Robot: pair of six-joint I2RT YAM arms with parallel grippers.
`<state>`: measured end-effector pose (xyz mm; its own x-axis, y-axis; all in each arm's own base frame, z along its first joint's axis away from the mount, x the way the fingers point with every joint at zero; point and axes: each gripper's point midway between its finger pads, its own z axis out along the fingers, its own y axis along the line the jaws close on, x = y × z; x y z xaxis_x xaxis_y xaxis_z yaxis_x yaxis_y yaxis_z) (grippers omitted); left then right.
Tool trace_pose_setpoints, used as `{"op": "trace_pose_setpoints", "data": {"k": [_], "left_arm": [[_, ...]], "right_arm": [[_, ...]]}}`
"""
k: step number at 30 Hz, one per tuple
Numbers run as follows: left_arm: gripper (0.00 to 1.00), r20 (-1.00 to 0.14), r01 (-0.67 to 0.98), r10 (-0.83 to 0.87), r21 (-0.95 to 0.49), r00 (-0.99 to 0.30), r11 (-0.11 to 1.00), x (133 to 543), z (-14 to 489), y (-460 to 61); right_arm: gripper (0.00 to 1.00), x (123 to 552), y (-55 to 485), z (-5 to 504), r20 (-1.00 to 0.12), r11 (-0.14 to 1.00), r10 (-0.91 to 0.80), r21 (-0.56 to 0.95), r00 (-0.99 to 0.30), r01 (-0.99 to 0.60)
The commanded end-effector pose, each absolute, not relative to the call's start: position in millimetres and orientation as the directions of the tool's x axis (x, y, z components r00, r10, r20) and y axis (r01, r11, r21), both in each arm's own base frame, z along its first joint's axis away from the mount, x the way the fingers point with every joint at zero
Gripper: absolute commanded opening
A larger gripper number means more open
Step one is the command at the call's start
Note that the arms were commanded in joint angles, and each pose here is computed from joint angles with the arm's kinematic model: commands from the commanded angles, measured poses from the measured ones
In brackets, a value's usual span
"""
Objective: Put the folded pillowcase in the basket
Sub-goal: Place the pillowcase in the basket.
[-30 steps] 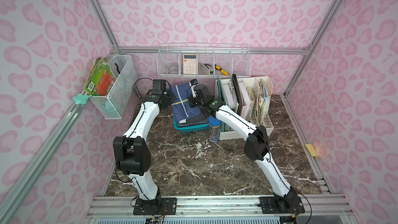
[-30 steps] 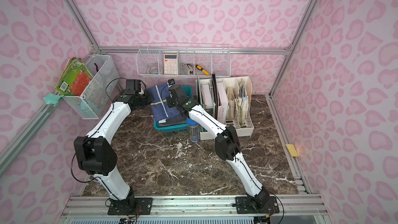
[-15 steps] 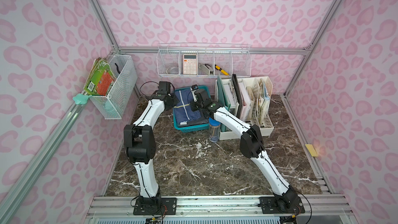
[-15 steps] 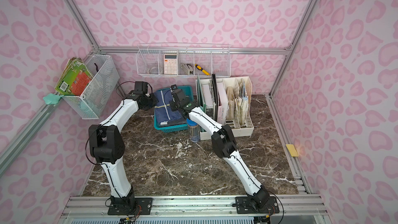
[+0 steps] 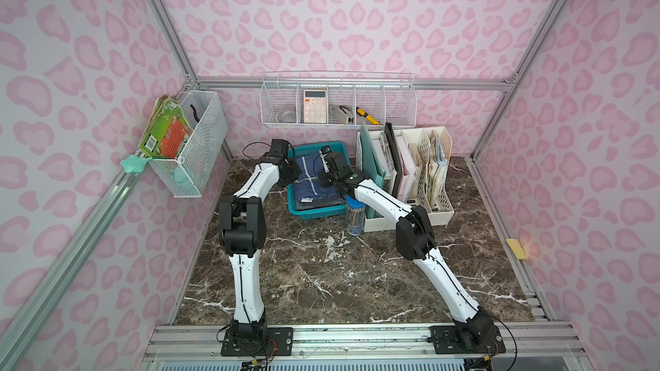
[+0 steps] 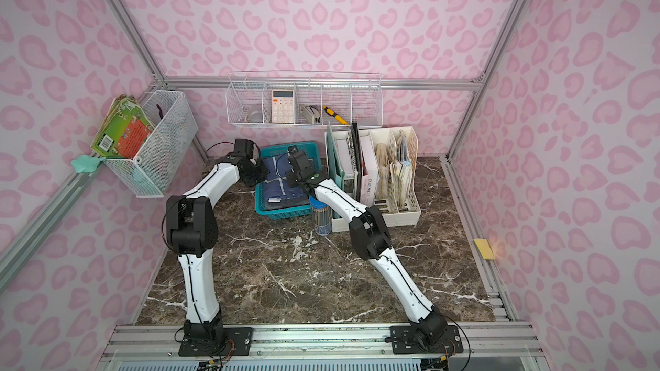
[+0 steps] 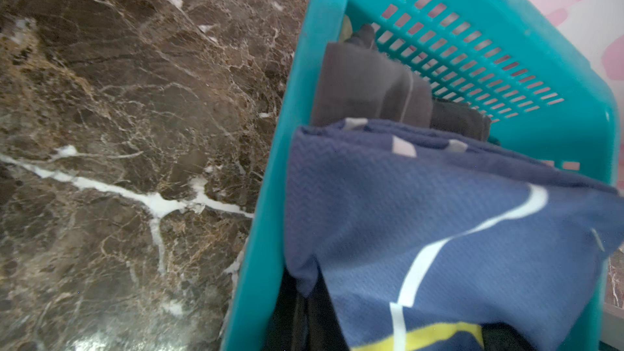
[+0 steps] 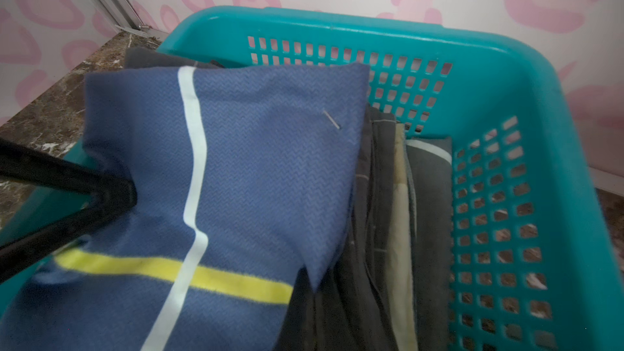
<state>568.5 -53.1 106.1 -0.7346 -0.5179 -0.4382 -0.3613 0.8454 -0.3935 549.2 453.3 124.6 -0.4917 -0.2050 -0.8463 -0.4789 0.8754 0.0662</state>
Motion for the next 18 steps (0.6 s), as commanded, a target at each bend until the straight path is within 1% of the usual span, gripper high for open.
{"op": "trace_pose_setpoints", "data": {"k": [1, 3, 7, 9, 11, 12, 13, 14, 15, 17, 18], "left_arm": [[0.00, -0.414, -0.354, -0.493, -0.370, -0.765, 0.859, 566.9, 97.8, -62.9], [0.00, -0.414, -0.341, -0.475, -0.359, -0.776, 0.869, 570.0, 96.6, -69.1], [0.00, -0.418, -0.338, -0.462, -0.338, -0.783, 0.878, 570.8, 100.1, -73.1], [0.00, -0.428, -0.341, -0.462, -0.331, -0.777, 0.880, 570.0, 105.5, -70.8], [0.01, -0.444, -0.346, -0.463, -0.322, -0.767, 0.881, 568.5, 115.5, -67.3], [0.05, -0.452, -0.346, -0.461, -0.316, -0.764, 0.883, 567.1, 120.2, -65.7], [0.14, -0.460, -0.350, -0.461, -0.309, -0.759, 0.884, 565.3, 125.5, -63.8], [0.23, -0.469, -0.354, -0.461, -0.302, -0.753, 0.885, 562.9, 133.0, -61.0], [0.28, -0.475, -0.353, -0.459, -0.298, -0.751, 0.887, 560.7, 138.4, -59.7], [0.39, -0.498, -0.346, -0.456, -0.302, -0.737, 0.888, 557.7, 154.7, -58.6], [0.43, -0.506, -0.341, -0.455, -0.305, -0.733, 0.889, 555.8, 161.8, -58.7]], "right_arm": [[0.00, 557.4, 441.6, 134.0, -0.856, 0.897, -0.198, 0.038, -0.477, -0.440], [0.00, 557.9, 439.8, 138.9, -0.859, 0.899, -0.198, 0.032, -0.472, -0.436], [0.11, 558.4, 438.3, 149.9, -0.868, 0.899, -0.201, 0.021, -0.454, -0.437], [0.21, 558.1, 437.8, 154.9, -0.871, 0.898, -0.202, 0.017, -0.447, -0.440], [0.34, 557.5, 438.3, 161.4, -0.876, 0.895, -0.200, 0.019, -0.440, -0.445], [0.42, 557.2, 438.3, 164.7, -0.878, 0.895, -0.197, 0.021, -0.437, -0.446], [0.51, 556.3, 439.0, 169.5, -0.881, 0.893, -0.195, 0.023, -0.431, -0.449], [0.57, 555.2, 439.4, 173.9, -0.883, 0.893, -0.193, 0.022, -0.427, -0.450], [0.60, 554.0, 440.3, 178.8, -0.887, 0.891, -0.192, 0.022, -0.420, -0.453], [0.63, 550.9, 441.0, 192.7, -0.895, 0.891, -0.186, 0.019, -0.404, -0.454], [0.64, 548.1, 442.9, 200.1, -0.900, 0.889, -0.185, 0.018, -0.395, -0.458]]}}
